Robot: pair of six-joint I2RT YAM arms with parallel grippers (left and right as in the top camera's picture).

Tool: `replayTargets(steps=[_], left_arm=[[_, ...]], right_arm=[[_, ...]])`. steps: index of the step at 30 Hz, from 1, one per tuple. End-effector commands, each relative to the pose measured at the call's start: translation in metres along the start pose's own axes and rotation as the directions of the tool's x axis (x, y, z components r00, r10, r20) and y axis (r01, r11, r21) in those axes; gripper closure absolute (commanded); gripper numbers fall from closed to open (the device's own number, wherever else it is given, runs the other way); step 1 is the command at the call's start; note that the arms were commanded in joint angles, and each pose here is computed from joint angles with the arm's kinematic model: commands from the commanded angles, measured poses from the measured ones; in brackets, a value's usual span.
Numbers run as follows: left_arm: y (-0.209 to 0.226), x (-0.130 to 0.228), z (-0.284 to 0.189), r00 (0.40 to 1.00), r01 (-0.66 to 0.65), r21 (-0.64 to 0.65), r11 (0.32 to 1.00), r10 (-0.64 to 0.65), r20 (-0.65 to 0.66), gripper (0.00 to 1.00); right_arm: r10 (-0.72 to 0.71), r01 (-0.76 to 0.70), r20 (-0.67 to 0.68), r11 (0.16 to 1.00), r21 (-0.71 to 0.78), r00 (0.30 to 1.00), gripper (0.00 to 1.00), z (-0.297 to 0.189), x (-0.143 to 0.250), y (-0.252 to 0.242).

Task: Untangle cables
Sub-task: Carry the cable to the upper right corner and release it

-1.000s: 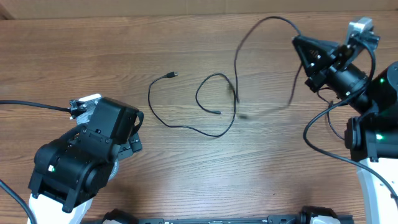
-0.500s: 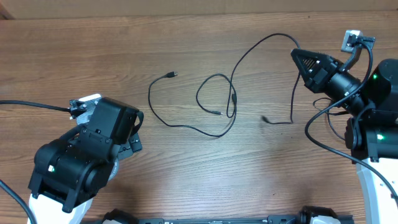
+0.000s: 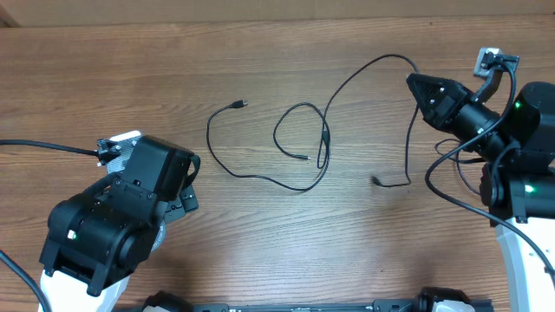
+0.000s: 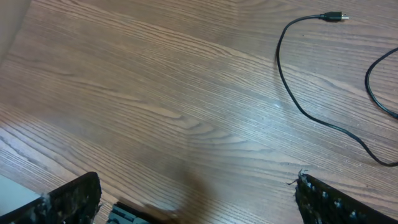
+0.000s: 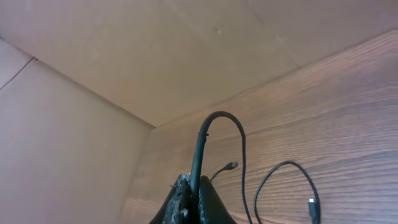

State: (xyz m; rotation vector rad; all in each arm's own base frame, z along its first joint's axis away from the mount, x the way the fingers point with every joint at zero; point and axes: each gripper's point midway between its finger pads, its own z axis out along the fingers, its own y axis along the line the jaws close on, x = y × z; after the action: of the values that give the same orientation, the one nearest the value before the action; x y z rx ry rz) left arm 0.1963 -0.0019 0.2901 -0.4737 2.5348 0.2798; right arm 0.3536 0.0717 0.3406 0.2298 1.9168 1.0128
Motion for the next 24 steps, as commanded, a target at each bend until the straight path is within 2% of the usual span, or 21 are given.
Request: replayTargets(steps=[1,5,6,10,13,15,20,24], left_arm=[[0.003,-0.003,0.000,1.000,0.018,-0.017,1.000,-0.018,0.014,0.00],[0.003,-0.003,0.000,1.000,0.018,-0.017,1.000,-0.018,0.014,0.00],[0.003,-0.003,0.001,1.000,0.018,-0.017,1.000,-0.017,0.013,0.00],[0.003,-0.003,0.001,1.000,0.016,-0.019,1.000,-0.016,0.012,0.00],[0.002,-0.003,0.002,1.000,0.015,-0.020,1.000,-0.014,0.010,0.01],[0.002,-0.003,0.002,1.000,0.014,-0.021,1.000,-0.014,0.009,0.01],[0.002,-0.003,0.002,1.000,0.014,-0.021,1.000,-0.014,0.009,0.01],[0.002,-0.003,0.002,1.000,0.015,-0.021,1.000,-0.014,0.009,0.01]], right_arm=[[-0.020,0.015,0.072,0.997,0.072,0.997,0.96,-0.002,-0.017,-0.009],[-0.049,-0.016,0.236,0.964,0.267,0.971,0.96,-0.016,-0.050,-0.045],[-0.071,-0.040,0.308,0.940,0.339,0.949,0.96,-0.027,-0.066,-0.059],[-0.178,-0.092,0.490,0.874,0.477,0.853,0.96,-0.058,-0.113,-0.088],[-0.425,0.096,0.468,0.811,0.577,0.775,0.96,-0.059,-0.143,-0.084],[-0.571,0.188,0.427,0.726,0.662,0.701,0.96,-0.058,-0.162,-0.088],[-0.686,0.091,0.427,0.582,0.808,0.589,0.96,-0.062,-0.198,-0.141],[-0.720,0.048,0.448,0.553,0.832,0.530,0.96,-0.065,-0.217,-0.187]])
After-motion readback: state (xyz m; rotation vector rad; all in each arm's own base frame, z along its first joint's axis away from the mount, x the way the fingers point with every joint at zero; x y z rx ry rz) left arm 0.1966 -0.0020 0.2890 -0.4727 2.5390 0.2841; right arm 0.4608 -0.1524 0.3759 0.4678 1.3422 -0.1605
